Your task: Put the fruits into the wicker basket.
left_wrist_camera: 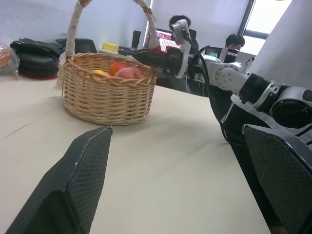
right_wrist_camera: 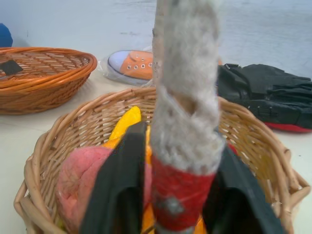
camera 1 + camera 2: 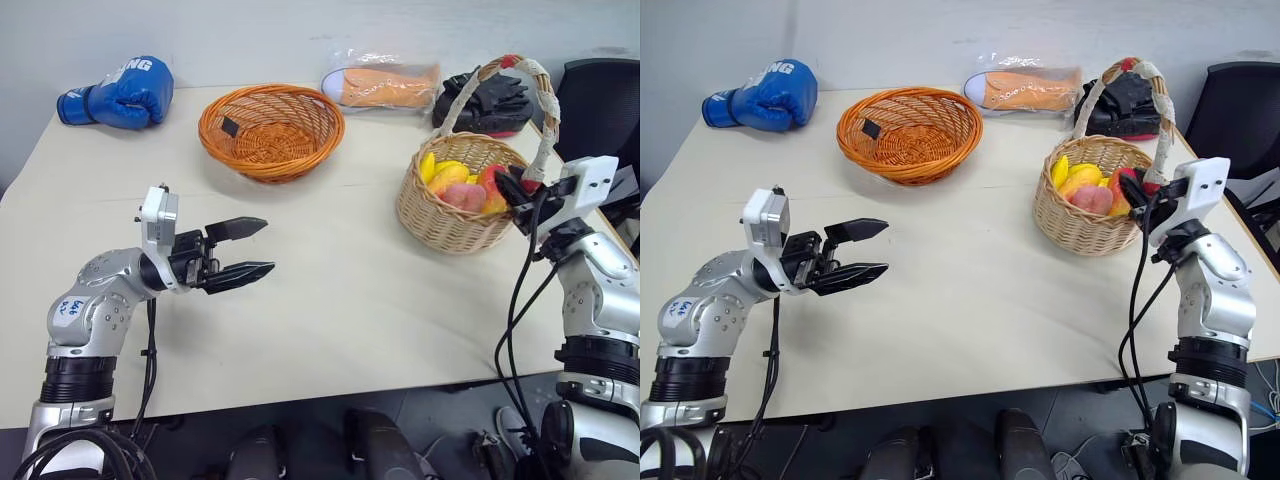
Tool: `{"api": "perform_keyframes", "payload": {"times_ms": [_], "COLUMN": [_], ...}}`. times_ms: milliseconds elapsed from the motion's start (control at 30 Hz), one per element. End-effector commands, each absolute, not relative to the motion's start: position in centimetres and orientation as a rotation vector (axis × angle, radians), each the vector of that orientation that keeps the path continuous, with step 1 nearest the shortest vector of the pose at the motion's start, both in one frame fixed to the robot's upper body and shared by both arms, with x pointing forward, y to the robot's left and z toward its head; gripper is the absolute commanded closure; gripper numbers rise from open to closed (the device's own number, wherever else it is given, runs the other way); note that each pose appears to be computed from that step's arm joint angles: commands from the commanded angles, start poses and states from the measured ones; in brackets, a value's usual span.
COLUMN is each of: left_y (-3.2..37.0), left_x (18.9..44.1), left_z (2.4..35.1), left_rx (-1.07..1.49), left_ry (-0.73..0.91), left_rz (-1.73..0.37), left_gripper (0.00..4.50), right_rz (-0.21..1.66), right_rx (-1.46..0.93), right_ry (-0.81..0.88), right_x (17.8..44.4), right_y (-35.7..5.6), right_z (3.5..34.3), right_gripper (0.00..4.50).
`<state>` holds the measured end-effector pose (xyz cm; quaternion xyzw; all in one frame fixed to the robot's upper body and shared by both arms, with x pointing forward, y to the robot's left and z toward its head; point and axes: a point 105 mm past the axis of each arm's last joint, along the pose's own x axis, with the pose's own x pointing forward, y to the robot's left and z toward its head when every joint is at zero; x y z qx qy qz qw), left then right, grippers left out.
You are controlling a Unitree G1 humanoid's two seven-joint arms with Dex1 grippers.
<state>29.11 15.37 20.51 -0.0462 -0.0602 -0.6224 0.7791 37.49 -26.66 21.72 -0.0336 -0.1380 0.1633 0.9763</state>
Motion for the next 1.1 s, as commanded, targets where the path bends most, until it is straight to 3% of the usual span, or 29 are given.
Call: {"api": "perform_keyframes", "payload": {"times_ms": [33,167,200,433,533,667,900,1100], "left_y": [16.9,19.2,20.0,23.2,23.8,23.5,22.7,21.9], "left_x": [29.0,28.4,28.2,26.5,26.1,25.3,24.0,23.3], "left_z": [19.9,18.4,17.9,15.4,14.7,13.0,10.6,11.0], "left_rx": [-0.056,-0.039,-0.013,0.164,0.232,0.363,0.433,0.393], "left_ry": [-0.13,-0.076,-0.055,0.065,0.058,0.026,-0.002,-0.029], "left_rz": [-1.28,-1.213,-1.186,-1.073,-1.013,-0.961,-0.909,-0.89], "left_gripper": [0.0,0.0,0.0,0.0,0.0,0.0,0.0,0.0], "right_rz": [0.374,0.43,0.464,0.641,0.814,1.086,1.167,1.141], "right_rx": [-0.185,-0.297,-0.343,-0.608,-0.631,-0.507,-0.45,-0.393], "right_ry": [-0.359,-0.373,-0.362,-0.154,-0.069,-0.081,-0.165,-0.224], "right_x": [35.2,32.3,31.4,27.0,25.6,24.2,26.4,28.3], "right_y": [-27.4,-28.8,-29.1,-30.5,-28.2,-20.5,-15.5,-13.8], "right_z": [24.0,25.1,25.3,22.9,19.8,15.2,13.2,13.4], "right_gripper": [1.66,0.21,0.04,0.04,0.04,0.04,0.04,0.04]}}
